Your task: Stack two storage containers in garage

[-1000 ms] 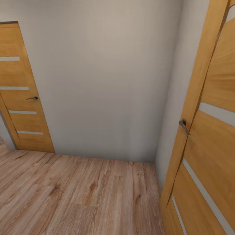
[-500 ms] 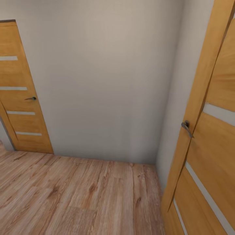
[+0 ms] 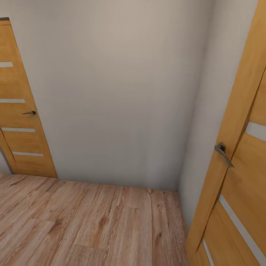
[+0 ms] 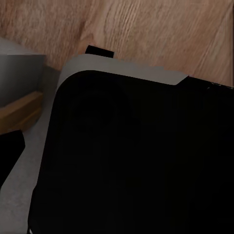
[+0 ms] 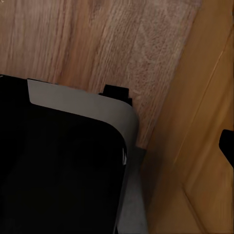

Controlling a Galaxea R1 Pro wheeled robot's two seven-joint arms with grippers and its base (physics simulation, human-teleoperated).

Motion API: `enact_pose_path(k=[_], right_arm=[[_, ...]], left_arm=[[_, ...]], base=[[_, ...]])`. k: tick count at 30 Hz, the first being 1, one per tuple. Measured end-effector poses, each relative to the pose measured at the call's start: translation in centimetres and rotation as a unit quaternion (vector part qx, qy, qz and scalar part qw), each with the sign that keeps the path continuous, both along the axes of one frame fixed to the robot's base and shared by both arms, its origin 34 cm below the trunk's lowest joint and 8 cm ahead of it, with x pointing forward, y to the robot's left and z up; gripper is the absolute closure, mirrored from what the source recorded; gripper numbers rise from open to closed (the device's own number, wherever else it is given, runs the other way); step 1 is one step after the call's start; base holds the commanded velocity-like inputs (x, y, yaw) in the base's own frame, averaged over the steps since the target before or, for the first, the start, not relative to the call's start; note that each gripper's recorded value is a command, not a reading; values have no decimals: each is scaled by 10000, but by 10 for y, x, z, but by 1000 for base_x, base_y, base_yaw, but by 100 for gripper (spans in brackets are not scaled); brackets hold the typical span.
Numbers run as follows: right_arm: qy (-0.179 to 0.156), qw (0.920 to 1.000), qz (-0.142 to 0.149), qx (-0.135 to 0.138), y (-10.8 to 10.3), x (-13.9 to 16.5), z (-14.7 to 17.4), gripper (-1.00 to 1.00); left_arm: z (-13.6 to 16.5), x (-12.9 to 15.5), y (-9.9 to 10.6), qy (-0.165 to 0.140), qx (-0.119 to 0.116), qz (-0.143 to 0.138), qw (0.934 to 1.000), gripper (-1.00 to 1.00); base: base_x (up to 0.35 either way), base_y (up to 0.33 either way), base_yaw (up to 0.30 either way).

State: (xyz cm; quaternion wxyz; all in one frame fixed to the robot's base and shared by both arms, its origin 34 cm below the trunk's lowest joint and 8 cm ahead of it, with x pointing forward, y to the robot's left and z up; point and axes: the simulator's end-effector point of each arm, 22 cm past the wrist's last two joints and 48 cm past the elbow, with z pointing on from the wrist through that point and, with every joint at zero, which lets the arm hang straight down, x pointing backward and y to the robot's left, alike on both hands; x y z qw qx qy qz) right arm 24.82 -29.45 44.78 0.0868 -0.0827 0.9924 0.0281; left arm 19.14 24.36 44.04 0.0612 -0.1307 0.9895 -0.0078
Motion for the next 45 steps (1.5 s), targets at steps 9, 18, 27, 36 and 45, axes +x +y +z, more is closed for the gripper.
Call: enact_pose_path(k=[9, 18, 27, 36, 45], right_arm=[[-19, 10000, -3, 23, 3, 1, 0, -100], [-47, 10000, 36, 24, 4, 2, 0, -100], [-18, 10000, 44, 14, 3, 1, 0, -100], [-13, 10000, 50, 12, 3, 1, 0, -100], [-2, 10000, 68, 8, 3, 0, 0, -100]], left_arm=[[0, 0, 1, -1, 6, 6, 10000, -100], [0, 0, 1, -1, 7, 7, 10000, -100], [0, 0, 1, -1, 7, 7, 10000, -100], [0, 0, 1, -1, 7, 7, 10000, -100], [0, 0, 1, -1, 7, 7, 10000, -100]], base=[[276, 0, 0], [319, 0, 0], [321, 0, 0], [321, 0, 0], [321, 0, 0]])
